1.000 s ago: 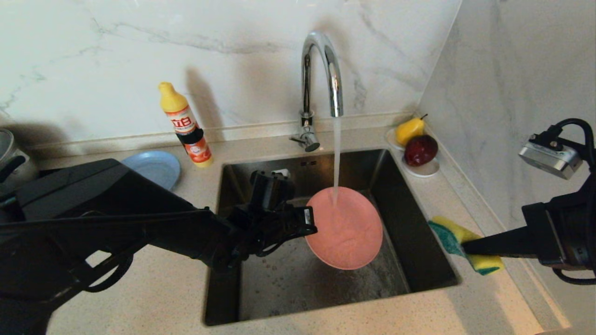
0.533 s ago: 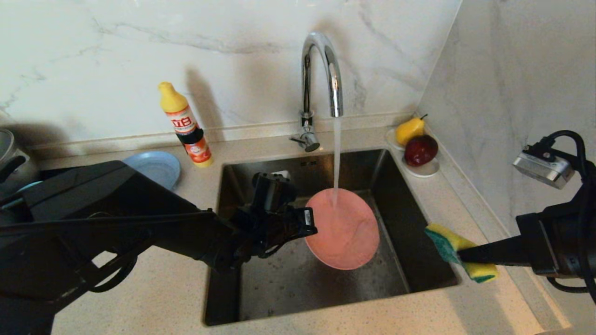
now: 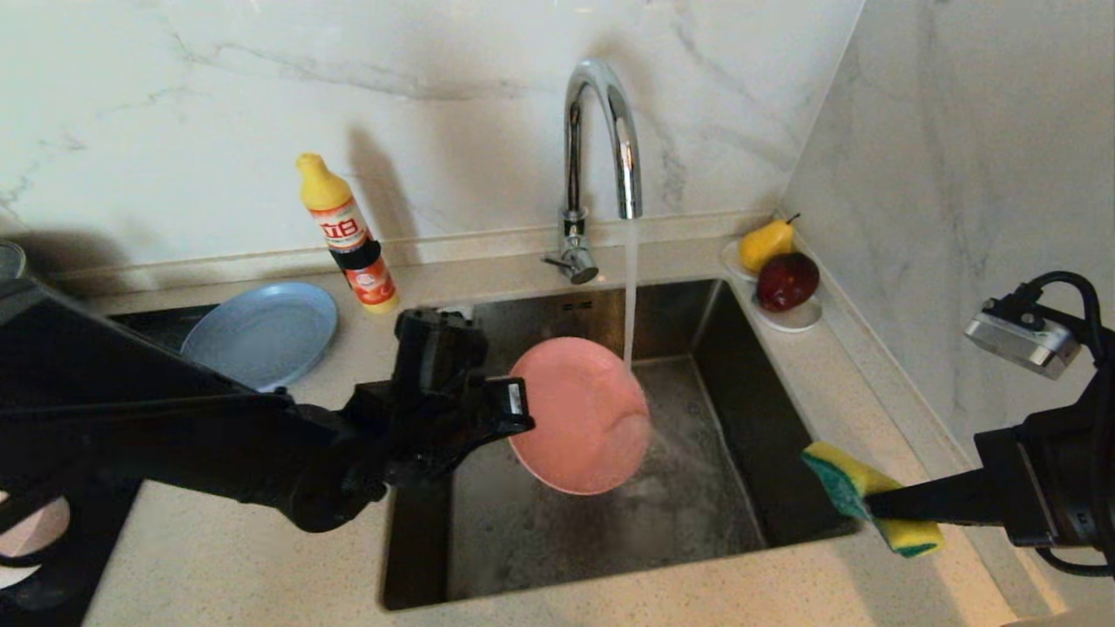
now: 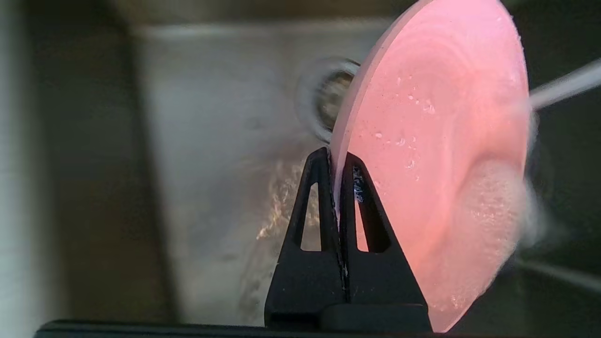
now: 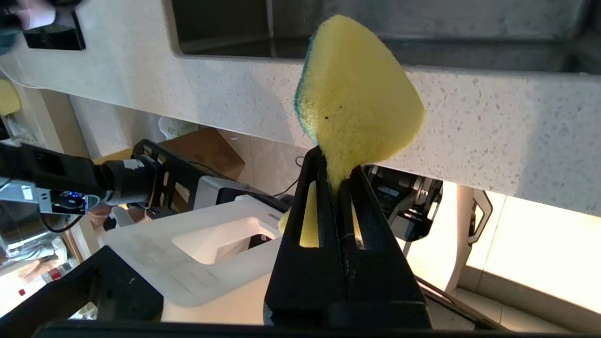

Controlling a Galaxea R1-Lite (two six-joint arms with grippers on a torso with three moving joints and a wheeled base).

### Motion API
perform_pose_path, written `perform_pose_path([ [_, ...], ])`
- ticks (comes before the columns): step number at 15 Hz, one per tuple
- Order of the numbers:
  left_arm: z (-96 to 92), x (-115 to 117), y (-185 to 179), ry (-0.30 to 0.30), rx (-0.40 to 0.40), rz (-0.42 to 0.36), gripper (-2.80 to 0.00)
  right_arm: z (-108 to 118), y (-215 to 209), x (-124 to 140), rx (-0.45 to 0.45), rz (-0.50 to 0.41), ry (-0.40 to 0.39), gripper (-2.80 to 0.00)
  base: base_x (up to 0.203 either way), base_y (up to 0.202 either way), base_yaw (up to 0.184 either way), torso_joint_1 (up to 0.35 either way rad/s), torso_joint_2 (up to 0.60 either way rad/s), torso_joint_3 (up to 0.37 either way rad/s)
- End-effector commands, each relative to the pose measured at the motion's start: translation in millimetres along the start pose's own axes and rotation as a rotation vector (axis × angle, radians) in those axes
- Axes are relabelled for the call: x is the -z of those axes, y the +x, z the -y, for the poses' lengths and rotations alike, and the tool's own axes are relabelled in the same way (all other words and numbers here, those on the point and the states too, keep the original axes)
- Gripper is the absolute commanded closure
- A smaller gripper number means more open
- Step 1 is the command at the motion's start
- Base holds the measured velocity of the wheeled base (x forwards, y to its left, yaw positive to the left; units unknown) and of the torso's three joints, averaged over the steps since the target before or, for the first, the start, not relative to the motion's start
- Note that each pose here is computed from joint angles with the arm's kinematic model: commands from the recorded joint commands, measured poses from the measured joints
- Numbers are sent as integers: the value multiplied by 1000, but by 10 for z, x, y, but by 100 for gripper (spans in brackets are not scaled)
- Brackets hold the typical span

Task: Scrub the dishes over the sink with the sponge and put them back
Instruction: Rinse the plate

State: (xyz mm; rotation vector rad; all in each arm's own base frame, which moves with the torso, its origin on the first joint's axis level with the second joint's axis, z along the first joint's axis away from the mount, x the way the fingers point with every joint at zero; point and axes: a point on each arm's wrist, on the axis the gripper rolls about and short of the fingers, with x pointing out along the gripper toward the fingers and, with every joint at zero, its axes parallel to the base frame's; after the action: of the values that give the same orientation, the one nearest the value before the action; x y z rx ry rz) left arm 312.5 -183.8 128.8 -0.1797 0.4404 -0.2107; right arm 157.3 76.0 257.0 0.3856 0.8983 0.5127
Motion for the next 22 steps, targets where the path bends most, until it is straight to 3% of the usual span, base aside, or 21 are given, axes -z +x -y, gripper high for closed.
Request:
perform_pose_path([
  [1,-158,-227,-407,0,-38,91,0,9,11,12,3,-9,6,0,0,0,0,0,0,0],
  [5,-582,-433,-769,76,-166,196,0,59,76,66,17,-42,18,0,0,0,0,0,0,0],
  [7,-722,-452,-820,143,-223,200,0,77,132,59,17,-38,19,0,0,0,0,0,0,0],
  [8,-756,-479,-850,149,-240,211,0,80,157,46,10,-25,14,0,0,0,0,0,0,0],
  [13,-833,-571,-905,259,-302,230,0,104,225,45,14,-35,17,0,0,0,0,0,0,0],
  [19,-791,-768,-994,432,-353,383,0,134,298,66,12,-71,27,0,0,0,0,0,0,0],
  [22,-791,-777,-977,456,-371,387,0,151,330,69,5,-55,23,0,0,0,0,0,0,0],
])
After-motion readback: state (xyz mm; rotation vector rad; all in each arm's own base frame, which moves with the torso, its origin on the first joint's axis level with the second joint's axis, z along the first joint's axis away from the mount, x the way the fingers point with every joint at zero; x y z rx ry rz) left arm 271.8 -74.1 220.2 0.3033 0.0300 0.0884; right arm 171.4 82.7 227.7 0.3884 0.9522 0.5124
